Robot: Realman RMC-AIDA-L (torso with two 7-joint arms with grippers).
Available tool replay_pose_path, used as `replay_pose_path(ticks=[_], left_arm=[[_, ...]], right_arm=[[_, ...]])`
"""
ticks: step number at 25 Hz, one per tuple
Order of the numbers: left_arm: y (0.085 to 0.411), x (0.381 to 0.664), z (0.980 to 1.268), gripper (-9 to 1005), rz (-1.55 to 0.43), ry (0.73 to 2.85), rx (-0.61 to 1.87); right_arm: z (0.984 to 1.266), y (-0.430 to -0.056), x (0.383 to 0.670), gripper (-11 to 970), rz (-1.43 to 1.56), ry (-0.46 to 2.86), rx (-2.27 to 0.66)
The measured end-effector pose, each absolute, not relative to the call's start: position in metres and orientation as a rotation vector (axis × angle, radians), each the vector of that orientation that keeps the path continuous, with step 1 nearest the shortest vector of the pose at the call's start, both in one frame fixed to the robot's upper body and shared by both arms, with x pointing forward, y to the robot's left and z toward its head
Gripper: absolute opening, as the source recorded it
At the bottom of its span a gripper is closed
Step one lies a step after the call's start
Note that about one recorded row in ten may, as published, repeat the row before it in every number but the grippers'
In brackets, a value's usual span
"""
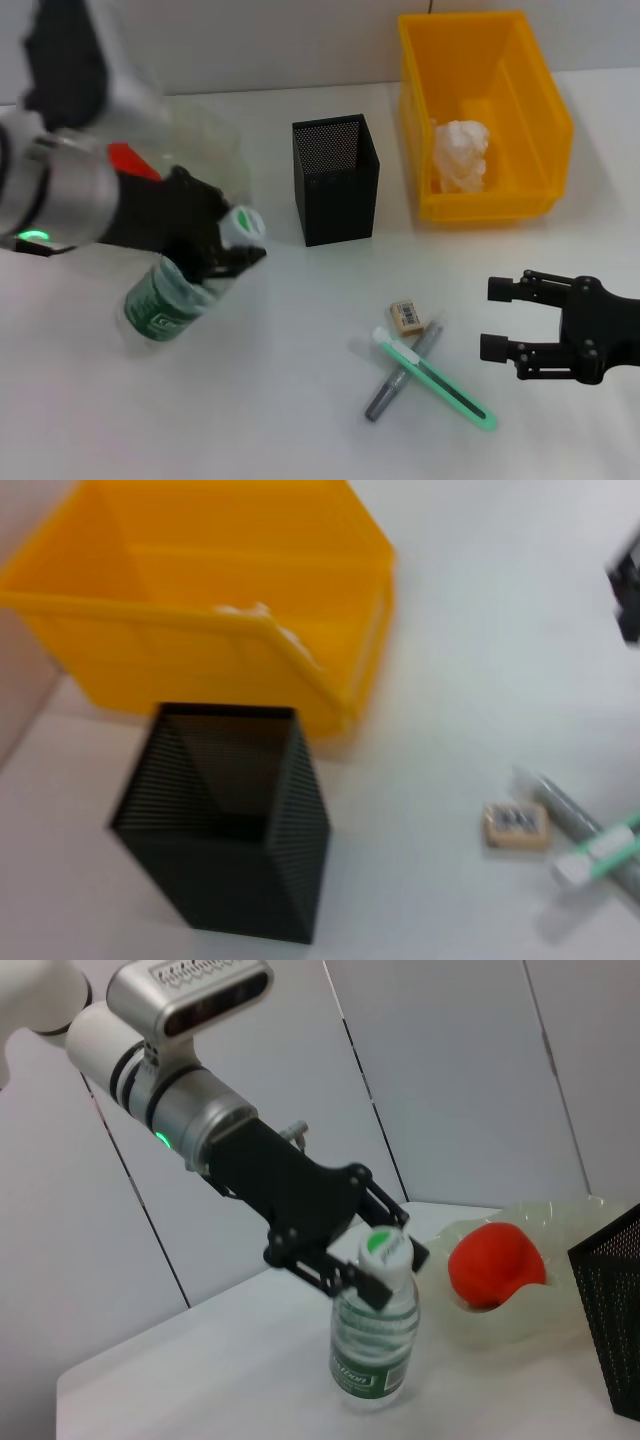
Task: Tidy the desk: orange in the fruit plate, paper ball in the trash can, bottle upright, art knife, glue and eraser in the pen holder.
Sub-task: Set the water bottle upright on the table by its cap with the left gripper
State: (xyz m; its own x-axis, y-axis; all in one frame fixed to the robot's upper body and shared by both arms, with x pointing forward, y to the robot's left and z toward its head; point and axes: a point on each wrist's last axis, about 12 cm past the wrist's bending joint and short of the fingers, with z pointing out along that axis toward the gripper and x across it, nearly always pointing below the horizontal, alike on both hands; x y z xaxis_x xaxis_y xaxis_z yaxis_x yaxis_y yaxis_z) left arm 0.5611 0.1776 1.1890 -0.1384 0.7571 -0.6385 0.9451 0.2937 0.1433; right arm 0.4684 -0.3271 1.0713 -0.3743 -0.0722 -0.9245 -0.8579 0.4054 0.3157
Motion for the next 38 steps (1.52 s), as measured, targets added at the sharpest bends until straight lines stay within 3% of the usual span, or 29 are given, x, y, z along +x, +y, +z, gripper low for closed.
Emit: replay_pose_path(ticks=[16,38], left_arm=[[0.243,0.542,1.191,430,-0.548,1.961,1.098],[0.265,0.536,1.166,431,-0.653,1.859,0.916]], right_arm=[[1.074,-0.325,0.473,845,1.074,1.735,-0.826],[1.076,-0.322,0.477,845,1.075,1.726,-0.836]])
